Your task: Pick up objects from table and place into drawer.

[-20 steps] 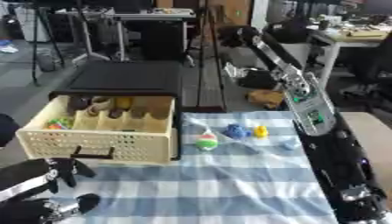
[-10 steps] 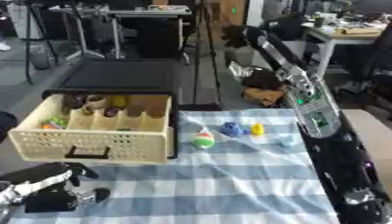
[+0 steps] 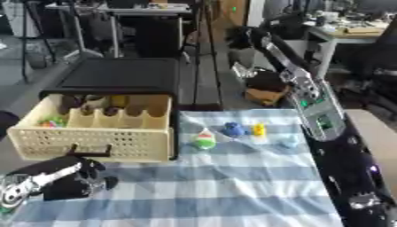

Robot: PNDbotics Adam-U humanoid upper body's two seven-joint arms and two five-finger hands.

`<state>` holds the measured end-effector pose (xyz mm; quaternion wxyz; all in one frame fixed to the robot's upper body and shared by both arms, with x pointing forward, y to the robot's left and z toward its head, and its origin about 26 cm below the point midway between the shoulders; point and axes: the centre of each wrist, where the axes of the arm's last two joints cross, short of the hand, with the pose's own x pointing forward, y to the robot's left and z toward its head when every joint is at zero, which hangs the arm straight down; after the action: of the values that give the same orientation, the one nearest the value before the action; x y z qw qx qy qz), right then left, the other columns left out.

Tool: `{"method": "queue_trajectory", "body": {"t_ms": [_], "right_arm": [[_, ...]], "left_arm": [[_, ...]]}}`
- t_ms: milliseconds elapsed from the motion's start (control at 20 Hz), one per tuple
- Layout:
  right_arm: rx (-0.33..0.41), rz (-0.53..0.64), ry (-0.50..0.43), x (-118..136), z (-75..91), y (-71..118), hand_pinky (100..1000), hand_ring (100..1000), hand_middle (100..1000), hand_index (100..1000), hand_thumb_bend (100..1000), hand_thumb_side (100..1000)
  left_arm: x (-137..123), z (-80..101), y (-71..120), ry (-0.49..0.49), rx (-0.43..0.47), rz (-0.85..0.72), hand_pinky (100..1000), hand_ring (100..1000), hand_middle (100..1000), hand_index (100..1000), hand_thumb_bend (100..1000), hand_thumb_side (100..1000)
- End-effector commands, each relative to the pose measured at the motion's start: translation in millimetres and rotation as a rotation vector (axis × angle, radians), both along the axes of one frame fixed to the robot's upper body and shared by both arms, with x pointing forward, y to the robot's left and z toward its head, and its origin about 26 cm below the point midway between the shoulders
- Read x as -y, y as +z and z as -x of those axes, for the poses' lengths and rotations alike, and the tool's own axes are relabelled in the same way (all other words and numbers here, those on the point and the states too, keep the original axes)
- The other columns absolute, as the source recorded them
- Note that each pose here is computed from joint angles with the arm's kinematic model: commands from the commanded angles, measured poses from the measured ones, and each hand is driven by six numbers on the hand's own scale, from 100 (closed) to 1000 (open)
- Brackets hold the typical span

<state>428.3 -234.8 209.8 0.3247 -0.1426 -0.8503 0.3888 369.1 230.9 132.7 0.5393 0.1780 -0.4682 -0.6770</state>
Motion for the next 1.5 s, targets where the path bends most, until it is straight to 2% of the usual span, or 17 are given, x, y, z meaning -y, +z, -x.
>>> {"method": "queue_trajectory", "body": {"t_ms": [50, 250, 500, 900, 1150, 1500], "right_arm": [[0.035, -0.008, 0.000, 2, 2.0, 12.7, 800, 768, 760, 899, 100, 427], [0.032, -0.009, 0.003, 1, 2.0, 12.2, 800, 767, 759, 899, 100, 433], [0.030, -0.008, 0.015, -2, 1.7, 11.5, 799, 766, 758, 898, 100, 430], [0.033, -0.009, 0.026, -5, 1.7, 12.8, 796, 764, 756, 898, 100, 430], [0.030, -0.009, 0.029, -5, 1.9, 13.2, 796, 764, 756, 898, 100, 428], [0.026, -0.001, 0.051, -20, -0.3, 12.7, 797, 765, 757, 899, 100, 419]], "left_arm": [[1, -5.6, 18.6, 0.002, 0.070, 0.011, 720, 814, 875, 915, 451, 1000], [4, -10.6, 26.2, 0.001, 0.094, 0.007, 720, 814, 874, 915, 450, 1000], [3, -22.6, 26.3, 0.041, 0.106, -0.011, 719, 812, 872, 914, 452, 1000], [-16, -46.1, 11.7, 0.185, 0.114, -0.034, 708, 803, 862, 908, 455, 1000], [-31, -55.2, 15.4, 0.273, 0.172, -0.016, 693, 789, 849, 896, 443, 1000], [-44, -65.8, 19.0, 0.366, 0.234, 0.020, 661, 752, 793, 868, 444, 1000]]}}
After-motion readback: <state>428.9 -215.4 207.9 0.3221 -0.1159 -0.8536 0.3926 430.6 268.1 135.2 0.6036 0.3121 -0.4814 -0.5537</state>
